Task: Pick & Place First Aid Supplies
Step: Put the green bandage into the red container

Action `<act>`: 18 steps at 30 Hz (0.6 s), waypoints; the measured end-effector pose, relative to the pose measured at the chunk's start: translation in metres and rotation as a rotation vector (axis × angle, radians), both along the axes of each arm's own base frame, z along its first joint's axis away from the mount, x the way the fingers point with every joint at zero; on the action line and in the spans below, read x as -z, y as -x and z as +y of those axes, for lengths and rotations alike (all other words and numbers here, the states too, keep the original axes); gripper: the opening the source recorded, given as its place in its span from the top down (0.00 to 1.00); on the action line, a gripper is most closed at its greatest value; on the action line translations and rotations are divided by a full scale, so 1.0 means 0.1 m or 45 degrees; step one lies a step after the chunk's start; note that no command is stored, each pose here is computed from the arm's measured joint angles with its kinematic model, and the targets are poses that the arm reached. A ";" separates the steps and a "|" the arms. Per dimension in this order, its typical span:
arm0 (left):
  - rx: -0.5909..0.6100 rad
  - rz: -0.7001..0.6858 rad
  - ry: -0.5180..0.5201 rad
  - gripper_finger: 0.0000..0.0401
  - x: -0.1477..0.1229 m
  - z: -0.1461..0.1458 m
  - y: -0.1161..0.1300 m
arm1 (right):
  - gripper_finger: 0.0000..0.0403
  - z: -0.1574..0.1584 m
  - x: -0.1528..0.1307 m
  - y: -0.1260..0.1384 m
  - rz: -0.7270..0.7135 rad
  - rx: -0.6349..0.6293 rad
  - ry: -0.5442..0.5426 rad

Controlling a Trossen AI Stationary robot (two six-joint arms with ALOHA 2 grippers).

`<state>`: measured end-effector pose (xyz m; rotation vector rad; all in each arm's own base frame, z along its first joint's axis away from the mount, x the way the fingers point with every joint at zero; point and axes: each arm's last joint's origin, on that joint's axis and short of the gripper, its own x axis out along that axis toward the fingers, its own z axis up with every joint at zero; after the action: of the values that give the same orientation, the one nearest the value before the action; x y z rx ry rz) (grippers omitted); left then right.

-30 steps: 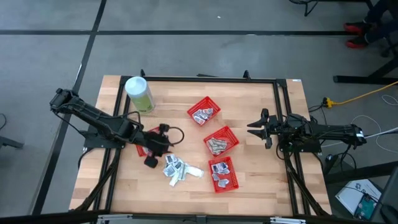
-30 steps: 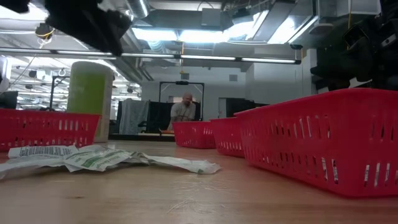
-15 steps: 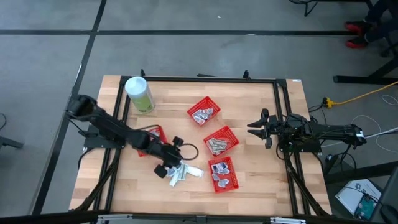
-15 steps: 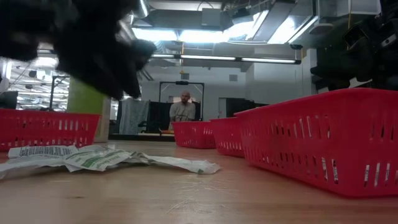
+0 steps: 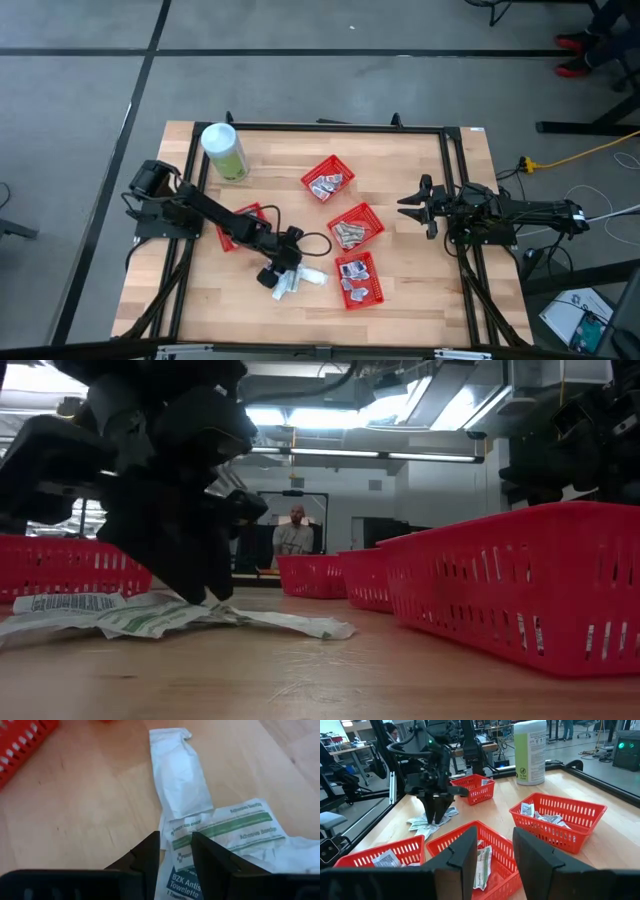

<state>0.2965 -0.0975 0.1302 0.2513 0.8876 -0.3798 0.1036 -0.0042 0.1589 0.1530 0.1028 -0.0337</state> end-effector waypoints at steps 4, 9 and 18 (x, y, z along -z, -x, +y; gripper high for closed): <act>-0.024 0.039 0.101 0.73 0.00 0.04 -0.01 | 0.69 0.00 0.00 0.00 0.000 0.000 0.000; -0.029 0.074 0.203 0.74 0.00 0.07 -0.02 | 0.69 0.00 0.00 0.00 -0.001 0.000 0.000; -0.006 0.089 0.238 0.75 -0.01 0.05 -0.01 | 0.69 0.00 0.00 0.00 -0.001 0.000 0.000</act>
<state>0.2977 -0.0928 0.1307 0.0640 0.9144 -0.4661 0.1036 -0.0041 0.1590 0.1530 0.1024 -0.0335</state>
